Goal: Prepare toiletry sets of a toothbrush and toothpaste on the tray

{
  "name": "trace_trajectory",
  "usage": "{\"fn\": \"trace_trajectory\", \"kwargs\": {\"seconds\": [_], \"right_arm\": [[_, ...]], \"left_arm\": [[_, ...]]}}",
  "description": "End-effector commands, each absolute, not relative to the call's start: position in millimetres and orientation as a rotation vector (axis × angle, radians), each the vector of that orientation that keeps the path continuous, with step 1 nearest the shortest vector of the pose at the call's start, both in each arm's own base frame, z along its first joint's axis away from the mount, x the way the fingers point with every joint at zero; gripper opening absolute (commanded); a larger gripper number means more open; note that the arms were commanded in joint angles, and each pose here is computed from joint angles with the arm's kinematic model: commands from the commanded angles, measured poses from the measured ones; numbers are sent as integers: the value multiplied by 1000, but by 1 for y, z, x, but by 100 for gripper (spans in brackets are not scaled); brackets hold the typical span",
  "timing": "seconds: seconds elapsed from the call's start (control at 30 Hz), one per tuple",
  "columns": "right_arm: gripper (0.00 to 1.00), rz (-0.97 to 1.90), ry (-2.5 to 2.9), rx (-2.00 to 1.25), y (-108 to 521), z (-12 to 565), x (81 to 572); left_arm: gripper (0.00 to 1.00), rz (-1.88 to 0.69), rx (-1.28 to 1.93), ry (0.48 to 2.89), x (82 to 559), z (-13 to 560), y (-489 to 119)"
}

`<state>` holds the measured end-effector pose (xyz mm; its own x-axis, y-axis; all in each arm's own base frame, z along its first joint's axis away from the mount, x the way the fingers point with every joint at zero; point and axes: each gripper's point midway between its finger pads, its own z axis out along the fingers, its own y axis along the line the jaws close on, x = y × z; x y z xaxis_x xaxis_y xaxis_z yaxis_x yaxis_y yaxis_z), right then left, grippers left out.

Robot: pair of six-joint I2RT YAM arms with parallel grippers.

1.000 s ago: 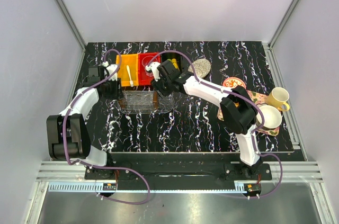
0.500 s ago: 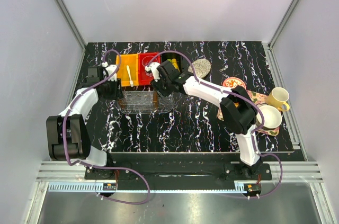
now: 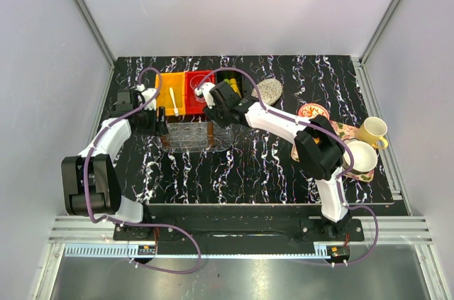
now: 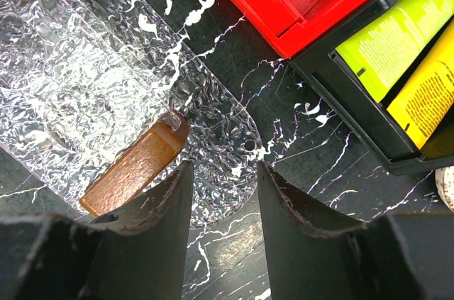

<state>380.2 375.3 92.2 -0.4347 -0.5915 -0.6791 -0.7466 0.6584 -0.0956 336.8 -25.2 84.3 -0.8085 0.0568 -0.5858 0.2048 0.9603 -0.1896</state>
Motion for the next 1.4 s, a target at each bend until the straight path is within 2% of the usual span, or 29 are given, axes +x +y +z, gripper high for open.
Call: {"fn": "trace_trajectory", "kwargs": {"seconds": [0.0, 0.83, 1.37], "right_arm": [[47, 295, 2088, -1009, 383, 126, 385], [47, 268, 2096, -1019, 374, 121, 380], [47, 265, 2095, -1022, 372, 122, 379]], "left_arm": [[65, -340, 211, 2431, 342, 105, -29], [62, -264, 151, 2441, 345, 100, -3], [65, -322, 156, 2423, 348, 106, -10]]}}
